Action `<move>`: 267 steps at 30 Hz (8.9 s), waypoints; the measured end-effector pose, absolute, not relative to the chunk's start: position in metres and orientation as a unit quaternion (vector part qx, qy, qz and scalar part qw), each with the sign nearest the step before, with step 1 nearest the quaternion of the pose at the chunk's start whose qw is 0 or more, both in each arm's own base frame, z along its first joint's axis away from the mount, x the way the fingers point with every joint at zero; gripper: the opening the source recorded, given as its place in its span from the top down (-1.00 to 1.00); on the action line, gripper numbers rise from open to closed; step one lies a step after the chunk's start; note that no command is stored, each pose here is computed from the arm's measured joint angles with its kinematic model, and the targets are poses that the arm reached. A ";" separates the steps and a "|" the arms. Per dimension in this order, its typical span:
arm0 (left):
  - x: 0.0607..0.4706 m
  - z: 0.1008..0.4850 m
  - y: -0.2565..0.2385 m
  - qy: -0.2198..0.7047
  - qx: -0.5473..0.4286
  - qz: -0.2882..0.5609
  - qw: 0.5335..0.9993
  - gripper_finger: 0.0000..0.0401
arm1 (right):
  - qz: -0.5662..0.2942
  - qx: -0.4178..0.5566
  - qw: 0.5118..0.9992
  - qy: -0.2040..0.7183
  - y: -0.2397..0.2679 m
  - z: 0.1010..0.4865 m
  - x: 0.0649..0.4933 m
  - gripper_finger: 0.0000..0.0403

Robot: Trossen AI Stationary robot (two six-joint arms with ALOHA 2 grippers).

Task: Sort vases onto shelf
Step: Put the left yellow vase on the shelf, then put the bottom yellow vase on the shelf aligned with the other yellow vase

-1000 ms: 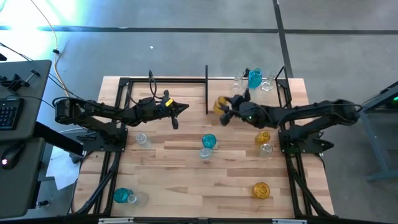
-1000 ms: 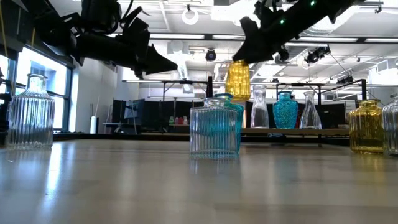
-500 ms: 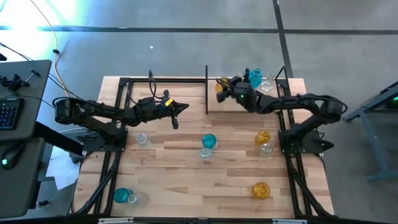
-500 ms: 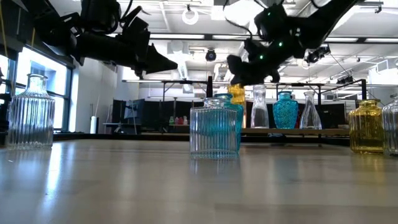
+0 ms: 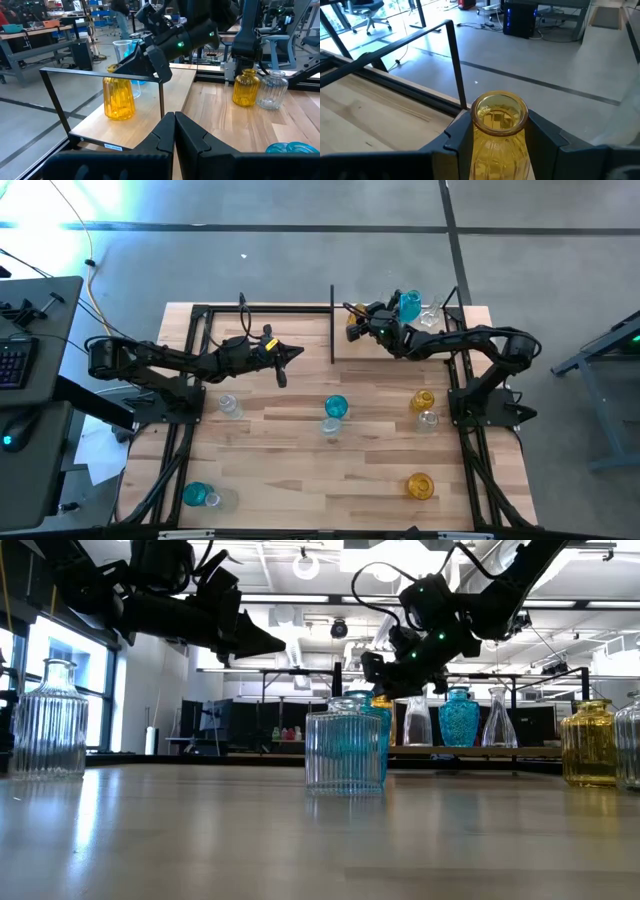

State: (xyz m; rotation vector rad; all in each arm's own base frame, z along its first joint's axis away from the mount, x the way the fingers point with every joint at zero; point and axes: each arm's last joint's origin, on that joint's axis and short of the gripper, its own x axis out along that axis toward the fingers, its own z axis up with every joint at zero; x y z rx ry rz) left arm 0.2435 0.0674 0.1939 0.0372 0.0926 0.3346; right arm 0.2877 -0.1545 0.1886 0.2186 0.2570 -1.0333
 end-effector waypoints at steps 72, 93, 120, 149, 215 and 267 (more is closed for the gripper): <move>0.243 0.194 0.068 0.046 0.015 0.167 0.985 1.00 | -0.488 0.057 0.843 0.219 -0.154 0.173 0.283 0.89; 0.243 0.193 0.068 0.047 0.015 0.167 0.985 1.00 | -0.289 -0.007 0.923 0.253 -0.062 0.216 0.286 0.90; 0.244 0.193 0.066 0.048 0.012 0.147 0.988 1.00 | -0.177 0.051 0.931 0.316 0.028 0.253 0.280 1.00; 0.244 0.193 0.066 0.049 0.012 0.146 0.988 1.00 | -0.166 0.067 0.912 0.369 0.039 0.284 0.286 -0.26; 0.244 0.191 0.065 0.057 0.007 0.134 0.989 1.00 | -0.241 0.306 0.621 0.680 0.199 0.220 0.210 0.67; 0.244 0.192 0.066 0.057 0.017 0.135 0.989 1.00 | -0.258 0.241 0.737 0.577 -0.178 0.269 0.308 0.83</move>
